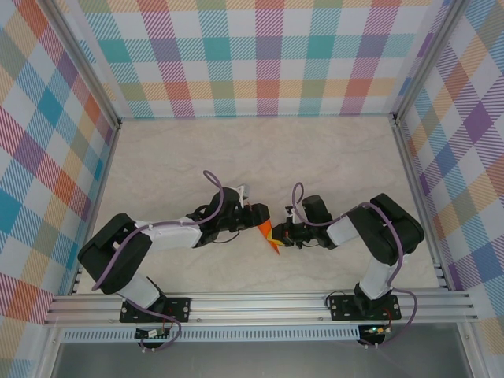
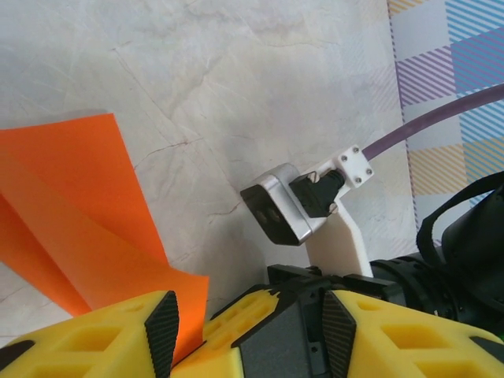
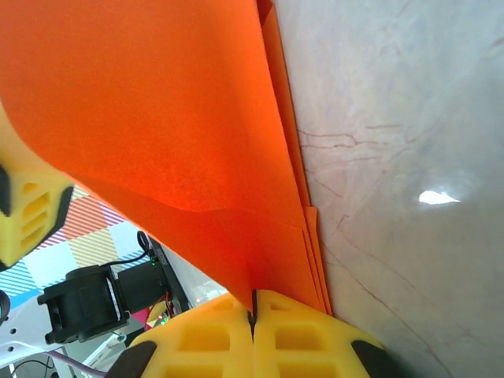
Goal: Fold a paper plane with a square sheet of paper (pick it up from the middle)
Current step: Fold the wing for the fifth time at the center of the table.
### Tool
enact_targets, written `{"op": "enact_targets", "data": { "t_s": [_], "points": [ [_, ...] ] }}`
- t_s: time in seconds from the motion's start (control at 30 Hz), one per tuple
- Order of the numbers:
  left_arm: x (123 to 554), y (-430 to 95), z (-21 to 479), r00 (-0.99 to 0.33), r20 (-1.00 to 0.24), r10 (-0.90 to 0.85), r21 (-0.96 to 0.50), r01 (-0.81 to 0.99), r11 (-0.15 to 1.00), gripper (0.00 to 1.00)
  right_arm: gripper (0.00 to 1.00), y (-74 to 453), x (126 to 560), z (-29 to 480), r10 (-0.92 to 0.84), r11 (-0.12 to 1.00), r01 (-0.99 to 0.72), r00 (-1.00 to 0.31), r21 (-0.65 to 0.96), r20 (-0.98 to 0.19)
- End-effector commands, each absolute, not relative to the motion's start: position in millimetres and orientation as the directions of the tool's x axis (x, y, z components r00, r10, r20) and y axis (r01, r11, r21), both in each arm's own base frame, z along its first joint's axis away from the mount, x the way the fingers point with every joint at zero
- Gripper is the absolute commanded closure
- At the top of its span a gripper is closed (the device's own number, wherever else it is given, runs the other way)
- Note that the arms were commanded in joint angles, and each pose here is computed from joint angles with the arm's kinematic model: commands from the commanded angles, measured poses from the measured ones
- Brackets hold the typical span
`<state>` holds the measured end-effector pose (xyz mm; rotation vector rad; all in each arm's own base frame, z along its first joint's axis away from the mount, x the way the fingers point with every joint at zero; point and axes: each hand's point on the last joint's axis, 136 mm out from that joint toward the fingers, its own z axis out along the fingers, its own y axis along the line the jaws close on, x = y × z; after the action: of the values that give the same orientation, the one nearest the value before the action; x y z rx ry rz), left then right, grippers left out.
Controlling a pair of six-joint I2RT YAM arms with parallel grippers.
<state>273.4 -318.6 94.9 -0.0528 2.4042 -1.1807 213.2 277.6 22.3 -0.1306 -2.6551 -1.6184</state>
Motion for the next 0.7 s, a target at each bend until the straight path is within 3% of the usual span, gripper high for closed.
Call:
{"op": "enact_targets", "data": {
  "t_s": [0.0,0.67],
  "points": [
    [265,-327,88,-0.899,-0.398,-0.181,-0.749,0.205,0.63,0.46,0.96,277,215,19,0.072,0.458,0.114,-0.993,0.882,0.09],
    [278,-347,76,-0.887,-0.43,-0.167,-0.736,0.237,0.634,0.44,0.93,277,212,17,0.044,0.471,0.097,-0.995,0.877,0.086]
  ]
}}
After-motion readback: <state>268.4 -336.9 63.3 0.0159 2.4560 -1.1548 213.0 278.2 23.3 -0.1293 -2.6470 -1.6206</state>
